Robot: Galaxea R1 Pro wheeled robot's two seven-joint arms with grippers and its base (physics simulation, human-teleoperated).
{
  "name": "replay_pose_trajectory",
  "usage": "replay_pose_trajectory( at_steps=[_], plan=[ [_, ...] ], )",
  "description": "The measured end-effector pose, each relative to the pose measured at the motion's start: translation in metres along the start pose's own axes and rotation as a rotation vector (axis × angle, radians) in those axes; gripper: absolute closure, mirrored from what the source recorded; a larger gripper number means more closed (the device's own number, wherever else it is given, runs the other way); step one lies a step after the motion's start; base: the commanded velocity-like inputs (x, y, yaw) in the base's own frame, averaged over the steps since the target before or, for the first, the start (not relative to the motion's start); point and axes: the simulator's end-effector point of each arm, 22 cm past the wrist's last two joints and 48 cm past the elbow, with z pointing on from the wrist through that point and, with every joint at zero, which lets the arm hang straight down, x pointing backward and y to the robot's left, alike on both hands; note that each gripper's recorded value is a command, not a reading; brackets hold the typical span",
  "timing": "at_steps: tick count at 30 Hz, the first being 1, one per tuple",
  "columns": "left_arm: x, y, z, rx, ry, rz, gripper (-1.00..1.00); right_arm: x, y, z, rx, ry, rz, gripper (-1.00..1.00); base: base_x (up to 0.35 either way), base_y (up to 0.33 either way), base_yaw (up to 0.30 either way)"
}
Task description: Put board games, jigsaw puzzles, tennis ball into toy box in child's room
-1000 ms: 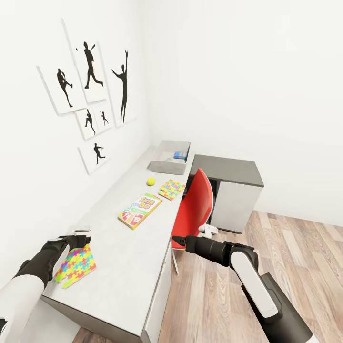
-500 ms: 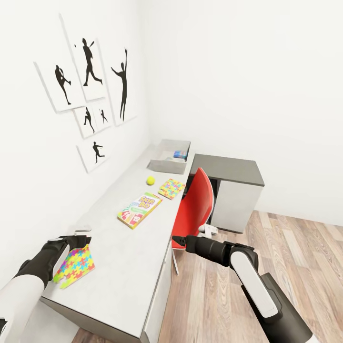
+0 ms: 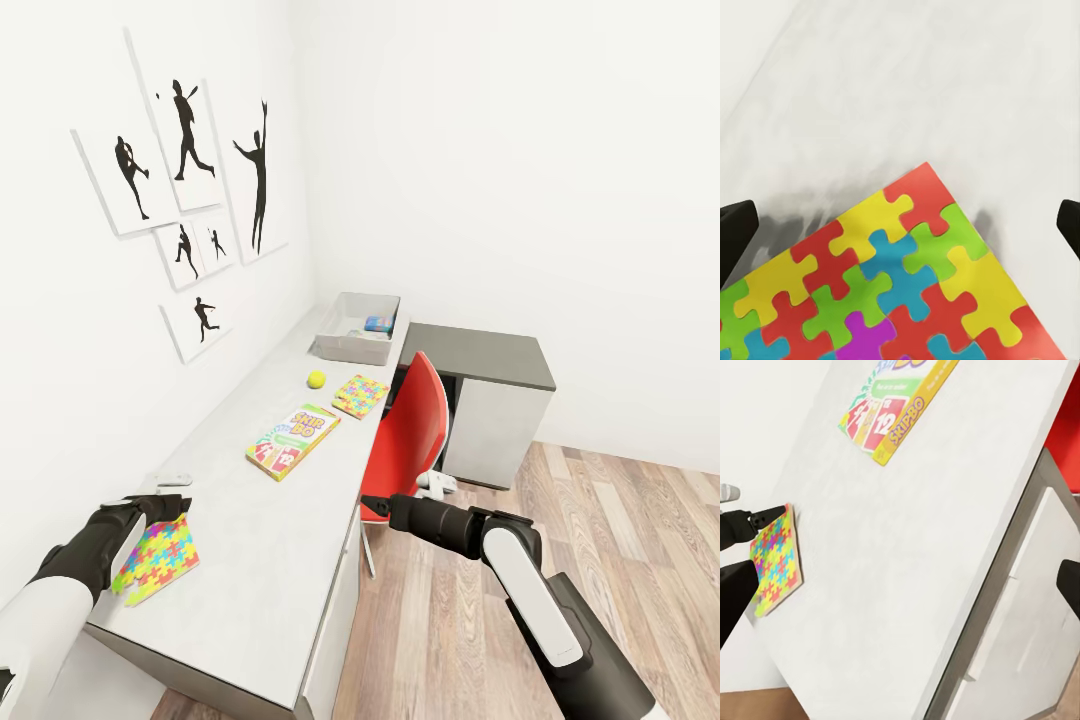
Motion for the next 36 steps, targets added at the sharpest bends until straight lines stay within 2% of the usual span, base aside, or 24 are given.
replay_pose_trajectory(
  at_steps=[36],
  plan=[
    [0.011, -0.005, 0.022, 0.000, 0.000, 0.002, -1.00, 0.007, -0.018, 0.016, 0.001, -0.003, 0.000, -1.00, 0.000, 0.000, 0.000]
  ],
)
